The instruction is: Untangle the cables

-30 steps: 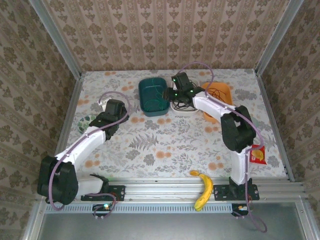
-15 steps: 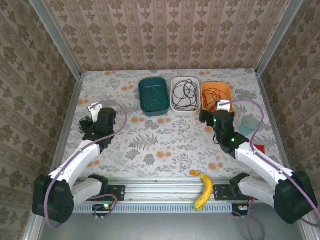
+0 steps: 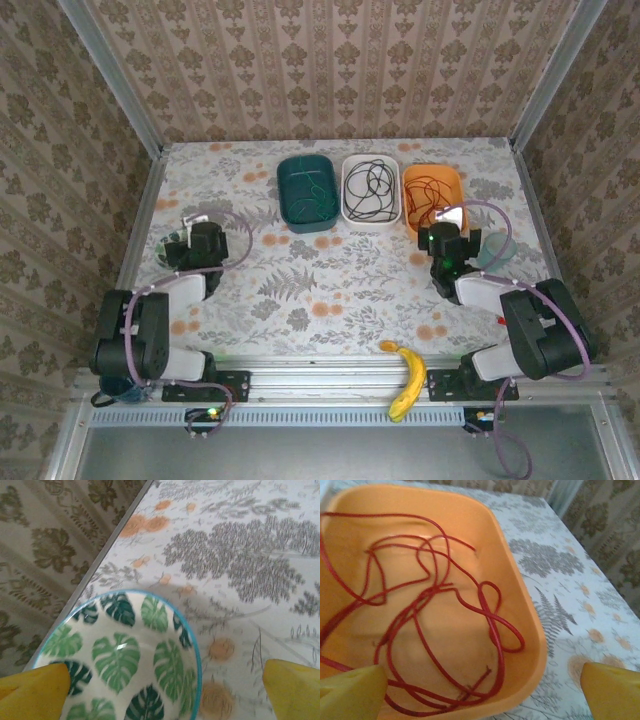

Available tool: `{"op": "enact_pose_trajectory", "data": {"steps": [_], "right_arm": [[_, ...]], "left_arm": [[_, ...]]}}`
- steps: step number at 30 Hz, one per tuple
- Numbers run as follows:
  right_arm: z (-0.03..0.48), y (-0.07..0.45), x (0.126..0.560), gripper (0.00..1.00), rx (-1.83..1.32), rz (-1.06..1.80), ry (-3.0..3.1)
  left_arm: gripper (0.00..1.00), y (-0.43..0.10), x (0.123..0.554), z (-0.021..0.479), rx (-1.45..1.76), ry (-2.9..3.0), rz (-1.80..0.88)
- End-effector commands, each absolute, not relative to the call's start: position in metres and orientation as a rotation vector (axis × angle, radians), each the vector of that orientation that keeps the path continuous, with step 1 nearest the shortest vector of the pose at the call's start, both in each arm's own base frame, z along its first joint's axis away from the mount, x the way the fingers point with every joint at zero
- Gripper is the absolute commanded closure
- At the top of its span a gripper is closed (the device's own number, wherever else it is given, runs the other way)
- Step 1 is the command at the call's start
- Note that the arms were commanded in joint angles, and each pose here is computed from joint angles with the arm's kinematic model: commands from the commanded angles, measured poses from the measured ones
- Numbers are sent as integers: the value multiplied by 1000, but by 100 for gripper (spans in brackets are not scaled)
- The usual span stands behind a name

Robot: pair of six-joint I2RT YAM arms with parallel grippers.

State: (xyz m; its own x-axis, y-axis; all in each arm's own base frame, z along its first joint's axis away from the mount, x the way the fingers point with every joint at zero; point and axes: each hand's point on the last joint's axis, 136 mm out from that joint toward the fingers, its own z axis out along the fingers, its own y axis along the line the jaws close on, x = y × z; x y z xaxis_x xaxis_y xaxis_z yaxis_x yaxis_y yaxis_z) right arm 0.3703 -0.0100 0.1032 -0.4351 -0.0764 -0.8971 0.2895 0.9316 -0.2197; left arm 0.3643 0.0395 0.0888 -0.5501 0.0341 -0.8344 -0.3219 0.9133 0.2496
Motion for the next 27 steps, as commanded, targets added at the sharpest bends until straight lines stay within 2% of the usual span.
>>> {"op": "enact_pose_trajectory", "data": {"steps": [1,5,14,20,27], "right_arm": [[121,-1,386,0,80,-249,1798],[101,-15,397,0,126,-108,1875],[99,-15,398,0,124,-101,1907],[99,-15,398,0,124,-103,1910],[99,-14,398,0,122,-101,1913]], "left_arm": [[0,23,396,110,-111,2026,299],[0,16,402,107,-53,2042,233],[0,19,407,109,-41,2018,213],[0,15,389,96,-31,1889,201],[0,17,396,99,-29,1875,213]]}}
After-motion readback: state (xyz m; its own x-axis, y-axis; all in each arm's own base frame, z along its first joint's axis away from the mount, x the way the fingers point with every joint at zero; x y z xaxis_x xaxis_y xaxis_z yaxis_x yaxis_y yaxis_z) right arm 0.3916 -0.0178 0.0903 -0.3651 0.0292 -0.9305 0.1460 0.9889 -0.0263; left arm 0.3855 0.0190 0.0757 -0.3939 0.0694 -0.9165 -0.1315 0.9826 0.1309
